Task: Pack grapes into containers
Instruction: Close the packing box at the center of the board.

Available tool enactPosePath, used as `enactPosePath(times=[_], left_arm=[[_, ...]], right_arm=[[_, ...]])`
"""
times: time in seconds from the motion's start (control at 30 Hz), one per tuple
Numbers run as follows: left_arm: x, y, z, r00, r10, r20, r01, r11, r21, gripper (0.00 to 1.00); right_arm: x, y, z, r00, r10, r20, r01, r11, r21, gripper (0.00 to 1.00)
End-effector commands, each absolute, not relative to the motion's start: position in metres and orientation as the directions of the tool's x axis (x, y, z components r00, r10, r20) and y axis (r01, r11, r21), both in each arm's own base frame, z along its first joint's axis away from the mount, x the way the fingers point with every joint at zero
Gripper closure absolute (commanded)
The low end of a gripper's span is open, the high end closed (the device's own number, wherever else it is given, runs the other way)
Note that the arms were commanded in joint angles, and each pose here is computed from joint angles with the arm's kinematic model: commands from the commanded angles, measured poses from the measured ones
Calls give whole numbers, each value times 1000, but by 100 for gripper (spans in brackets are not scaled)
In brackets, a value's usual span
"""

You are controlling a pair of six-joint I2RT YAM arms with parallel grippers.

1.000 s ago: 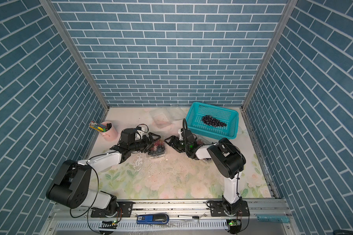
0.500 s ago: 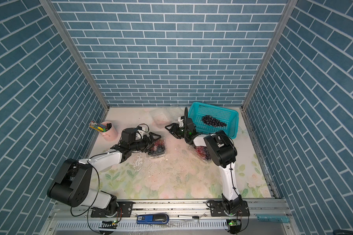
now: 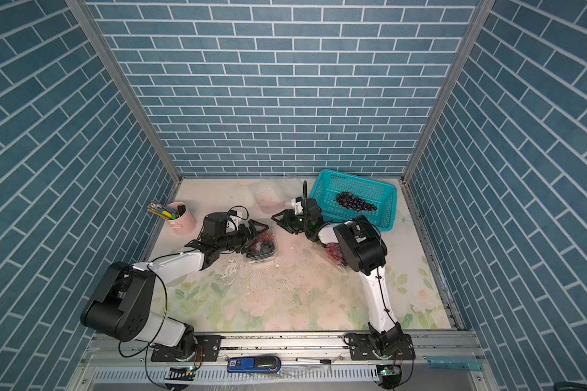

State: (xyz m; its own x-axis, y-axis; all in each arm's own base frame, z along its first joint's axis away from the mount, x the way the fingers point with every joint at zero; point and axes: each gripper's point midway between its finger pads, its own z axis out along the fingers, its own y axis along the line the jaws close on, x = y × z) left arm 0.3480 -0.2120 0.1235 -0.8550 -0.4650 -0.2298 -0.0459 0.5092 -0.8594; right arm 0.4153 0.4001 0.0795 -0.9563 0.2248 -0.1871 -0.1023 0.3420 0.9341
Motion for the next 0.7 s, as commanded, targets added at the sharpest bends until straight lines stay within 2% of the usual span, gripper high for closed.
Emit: enactPosePath(times=[0.0, 0.43, 0.57, 0.67], left_arm=[[347, -211, 115, -859, -463, -218, -69, 527, -847, 0], [343, -210, 118, -864, -454, -217, -61, 523, -850, 0], [342, -208, 121, -862, -455, -223, -57, 524, -850, 1], [341, -206, 121, -863, -453, -223, -56, 526, -849, 1]], right_arm=[[409, 408, 66, -974, 201, -105, -34, 330, 943, 59], [402, 415, 81, -971, 179, -160, -81, 383, 920, 62], [396, 417, 74, -971, 155, -181, -97, 439, 893, 63], [396, 419, 92, -965, 158, -208, -124, 425, 897, 64]])
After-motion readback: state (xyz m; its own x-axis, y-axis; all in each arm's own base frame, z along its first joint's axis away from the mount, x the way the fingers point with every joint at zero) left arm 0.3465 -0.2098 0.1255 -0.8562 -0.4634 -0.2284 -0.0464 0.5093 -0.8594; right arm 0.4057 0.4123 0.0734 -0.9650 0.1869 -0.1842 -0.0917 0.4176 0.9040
